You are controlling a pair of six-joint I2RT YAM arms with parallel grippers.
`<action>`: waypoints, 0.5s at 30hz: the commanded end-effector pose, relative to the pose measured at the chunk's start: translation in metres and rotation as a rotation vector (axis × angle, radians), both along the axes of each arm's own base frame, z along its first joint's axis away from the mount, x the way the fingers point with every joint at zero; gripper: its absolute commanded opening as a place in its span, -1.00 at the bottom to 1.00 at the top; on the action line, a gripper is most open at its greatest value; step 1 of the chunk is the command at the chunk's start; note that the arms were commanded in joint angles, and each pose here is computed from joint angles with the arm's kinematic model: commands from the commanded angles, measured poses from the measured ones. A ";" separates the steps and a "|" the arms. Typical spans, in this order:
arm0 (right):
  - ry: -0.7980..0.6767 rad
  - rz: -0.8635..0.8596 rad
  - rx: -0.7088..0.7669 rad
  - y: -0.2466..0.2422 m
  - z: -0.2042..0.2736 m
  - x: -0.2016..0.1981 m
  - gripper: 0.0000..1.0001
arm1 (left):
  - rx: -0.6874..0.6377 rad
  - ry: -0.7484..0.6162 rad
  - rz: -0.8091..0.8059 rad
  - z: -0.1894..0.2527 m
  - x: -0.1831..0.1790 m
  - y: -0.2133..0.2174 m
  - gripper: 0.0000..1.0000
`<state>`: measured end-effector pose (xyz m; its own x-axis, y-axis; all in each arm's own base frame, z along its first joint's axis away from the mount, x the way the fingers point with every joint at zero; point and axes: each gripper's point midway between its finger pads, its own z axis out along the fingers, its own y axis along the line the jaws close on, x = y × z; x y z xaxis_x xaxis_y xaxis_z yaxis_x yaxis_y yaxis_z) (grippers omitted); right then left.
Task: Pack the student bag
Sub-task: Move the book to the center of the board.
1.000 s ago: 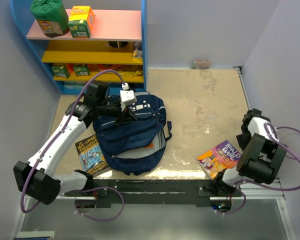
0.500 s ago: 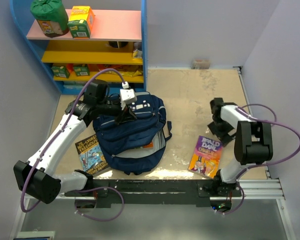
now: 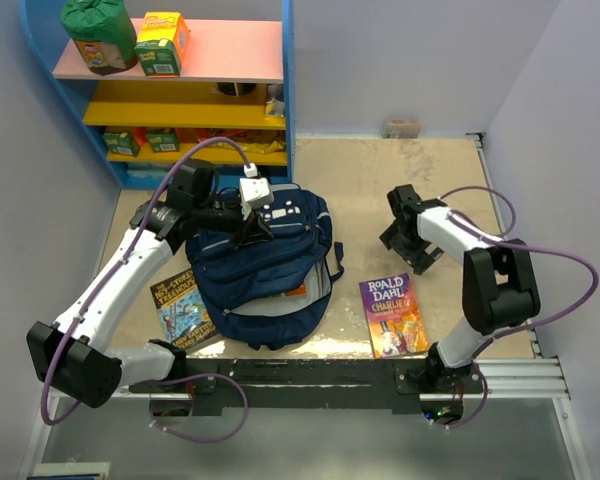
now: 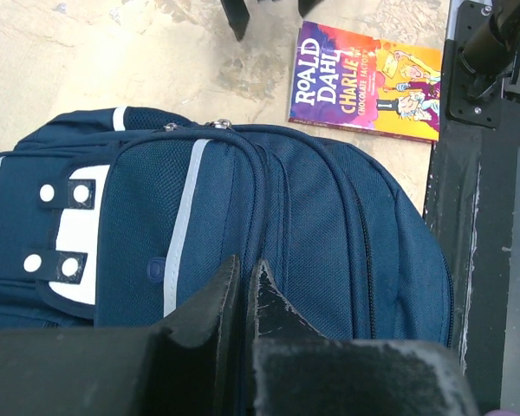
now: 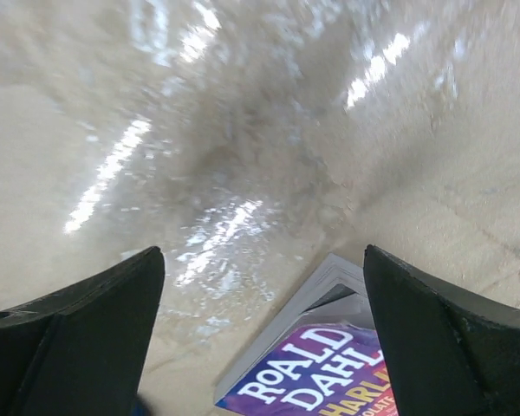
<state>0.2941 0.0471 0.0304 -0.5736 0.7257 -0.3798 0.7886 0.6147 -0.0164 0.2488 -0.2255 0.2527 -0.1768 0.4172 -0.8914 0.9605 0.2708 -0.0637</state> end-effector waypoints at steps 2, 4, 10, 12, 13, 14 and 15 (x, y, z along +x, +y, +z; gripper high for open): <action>-0.153 0.090 -0.108 -0.026 0.052 0.013 0.97 | -0.047 -0.174 0.044 0.037 0.019 0.003 -1.00; -0.213 0.111 -0.089 -0.029 0.065 0.007 0.97 | -0.049 -0.177 0.048 0.038 0.021 0.003 -1.00; -0.037 0.138 -0.039 -0.033 0.022 -0.051 0.97 | -0.056 -0.183 0.051 0.044 0.022 0.002 -1.00; 0.008 0.139 -0.028 -0.032 0.009 -0.064 0.97 | -0.058 -0.186 0.049 0.046 0.022 0.002 -1.00; 0.002 0.144 -0.013 -0.030 0.005 -0.065 0.97 | -0.059 -0.182 0.049 0.046 0.022 0.002 -1.00; 0.006 0.150 0.007 -0.027 -0.001 -0.071 0.97 | -0.060 -0.185 0.049 0.047 0.022 0.002 -1.00; -0.001 0.163 0.050 -0.019 -0.003 -0.073 0.97 | -0.061 -0.183 0.050 0.047 0.022 0.002 -1.00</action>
<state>0.2379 0.0154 0.0393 -0.6435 0.6442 -0.4133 0.7114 0.7027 -0.0123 0.2496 -0.2244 0.2534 -0.1763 0.4187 -0.8909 0.9584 0.2795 -0.0583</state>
